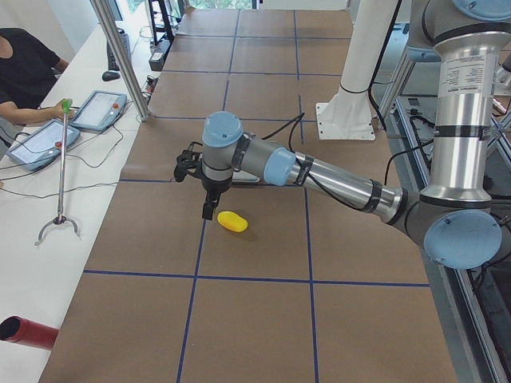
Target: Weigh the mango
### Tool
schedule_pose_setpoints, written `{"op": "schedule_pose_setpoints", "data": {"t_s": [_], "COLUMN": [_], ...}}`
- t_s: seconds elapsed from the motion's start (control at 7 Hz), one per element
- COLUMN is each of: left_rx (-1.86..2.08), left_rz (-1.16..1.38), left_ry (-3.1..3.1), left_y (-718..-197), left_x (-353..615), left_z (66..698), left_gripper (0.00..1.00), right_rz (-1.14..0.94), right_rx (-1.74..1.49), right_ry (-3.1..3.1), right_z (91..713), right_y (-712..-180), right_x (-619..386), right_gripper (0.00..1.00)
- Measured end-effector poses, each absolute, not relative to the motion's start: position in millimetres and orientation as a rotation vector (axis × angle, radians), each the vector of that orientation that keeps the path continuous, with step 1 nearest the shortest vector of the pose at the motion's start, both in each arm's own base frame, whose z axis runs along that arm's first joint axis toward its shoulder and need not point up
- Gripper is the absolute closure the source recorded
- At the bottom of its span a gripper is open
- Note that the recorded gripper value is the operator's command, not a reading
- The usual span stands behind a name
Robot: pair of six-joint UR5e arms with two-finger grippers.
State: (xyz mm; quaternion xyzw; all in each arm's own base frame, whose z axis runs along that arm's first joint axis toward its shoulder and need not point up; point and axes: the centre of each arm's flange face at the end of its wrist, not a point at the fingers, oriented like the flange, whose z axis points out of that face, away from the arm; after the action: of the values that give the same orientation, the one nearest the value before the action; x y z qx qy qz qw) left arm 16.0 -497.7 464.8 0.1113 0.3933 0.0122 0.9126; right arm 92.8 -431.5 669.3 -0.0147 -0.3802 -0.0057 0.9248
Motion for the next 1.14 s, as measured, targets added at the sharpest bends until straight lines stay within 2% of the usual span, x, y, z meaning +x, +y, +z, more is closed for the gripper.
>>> {"op": "schedule_pose_setpoints", "data": {"t_s": [0.29,0.71,1.14], "left_rx": [0.213,0.256,0.23], "left_rz": [0.056,0.084,0.119], "left_ry": [0.772,0.798,0.802], "left_y": [-511.0,-512.3,-496.3], "left_x": [117.6,157.3,202.3], "left_z": [460.7,534.9,570.5], "left_gripper": [0.0,0.0,0.0], "right_rz": [-0.012,-0.012,-0.012], "right_rx": [-0.03,-0.03,-0.03], "right_ry": [-0.78,-0.78,-0.78], "right_z": [669.5,669.4,669.4], "right_y": [-431.5,-431.5,-431.5], "right_x": [92.8,92.8,92.8], "right_gripper": [0.0,0.0,0.0]}}
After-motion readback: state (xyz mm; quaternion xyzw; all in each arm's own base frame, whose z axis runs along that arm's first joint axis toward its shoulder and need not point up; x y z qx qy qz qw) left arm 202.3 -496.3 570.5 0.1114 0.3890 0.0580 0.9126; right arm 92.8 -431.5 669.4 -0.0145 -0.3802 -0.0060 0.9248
